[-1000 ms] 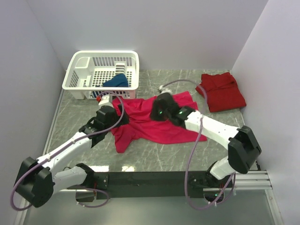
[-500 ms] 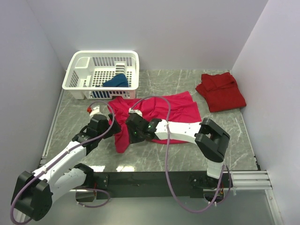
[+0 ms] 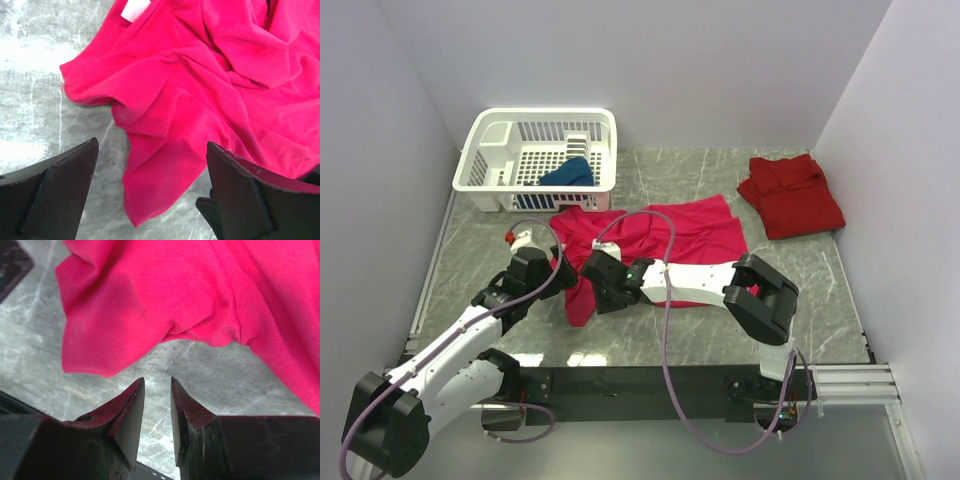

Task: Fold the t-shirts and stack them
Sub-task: Flatten the tshirt out

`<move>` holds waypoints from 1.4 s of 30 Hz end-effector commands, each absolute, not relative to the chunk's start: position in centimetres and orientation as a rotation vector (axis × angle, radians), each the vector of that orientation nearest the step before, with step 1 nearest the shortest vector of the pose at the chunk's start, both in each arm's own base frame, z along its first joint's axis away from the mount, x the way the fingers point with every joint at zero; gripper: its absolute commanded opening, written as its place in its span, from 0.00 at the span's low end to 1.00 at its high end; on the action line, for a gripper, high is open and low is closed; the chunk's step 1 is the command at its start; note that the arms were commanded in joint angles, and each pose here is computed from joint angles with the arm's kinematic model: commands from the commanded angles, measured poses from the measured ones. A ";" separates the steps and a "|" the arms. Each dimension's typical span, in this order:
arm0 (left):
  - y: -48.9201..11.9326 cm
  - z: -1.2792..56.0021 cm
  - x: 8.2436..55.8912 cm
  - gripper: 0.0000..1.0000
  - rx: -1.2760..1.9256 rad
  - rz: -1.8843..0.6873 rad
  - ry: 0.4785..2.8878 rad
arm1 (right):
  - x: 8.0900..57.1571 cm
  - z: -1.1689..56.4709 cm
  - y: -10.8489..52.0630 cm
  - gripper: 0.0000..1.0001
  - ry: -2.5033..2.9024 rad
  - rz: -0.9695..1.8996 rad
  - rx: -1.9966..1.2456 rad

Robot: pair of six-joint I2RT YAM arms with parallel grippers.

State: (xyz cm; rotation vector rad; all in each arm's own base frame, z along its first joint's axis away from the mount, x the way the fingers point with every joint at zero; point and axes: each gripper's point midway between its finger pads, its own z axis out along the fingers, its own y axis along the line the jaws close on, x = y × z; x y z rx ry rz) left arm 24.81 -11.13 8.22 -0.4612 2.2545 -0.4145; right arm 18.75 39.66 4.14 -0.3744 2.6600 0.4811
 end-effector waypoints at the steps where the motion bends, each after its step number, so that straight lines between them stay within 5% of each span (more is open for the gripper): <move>1: -11.5 8.5 24.9 0.95 -0.459 -0.445 2.247 | 19.4 4.2 40.3 0.35 2.640 0.451 -0.353; 29: -11.6 8.0 24.8 0.95 -0.448 -0.444 2.263 | 22.2 2.0 43.1 0.45 2.543 0.468 -0.288; 33: -11.6 8.0 24.9 0.95 -0.446 -0.443 2.263 | 22.7 2.2 42.6 0.37 2.519 0.441 -0.273; 39: -11.6 7.9 24.9 0.95 -0.444 -0.442 2.267 | 22.8 2.2 41.8 0.07 2.496 0.414 -0.288; 42: -11.6 7.9 24.9 0.95 -0.444 -0.442 2.267 | 22.7 2.4 41.8 0.00 2.496 0.419 -0.304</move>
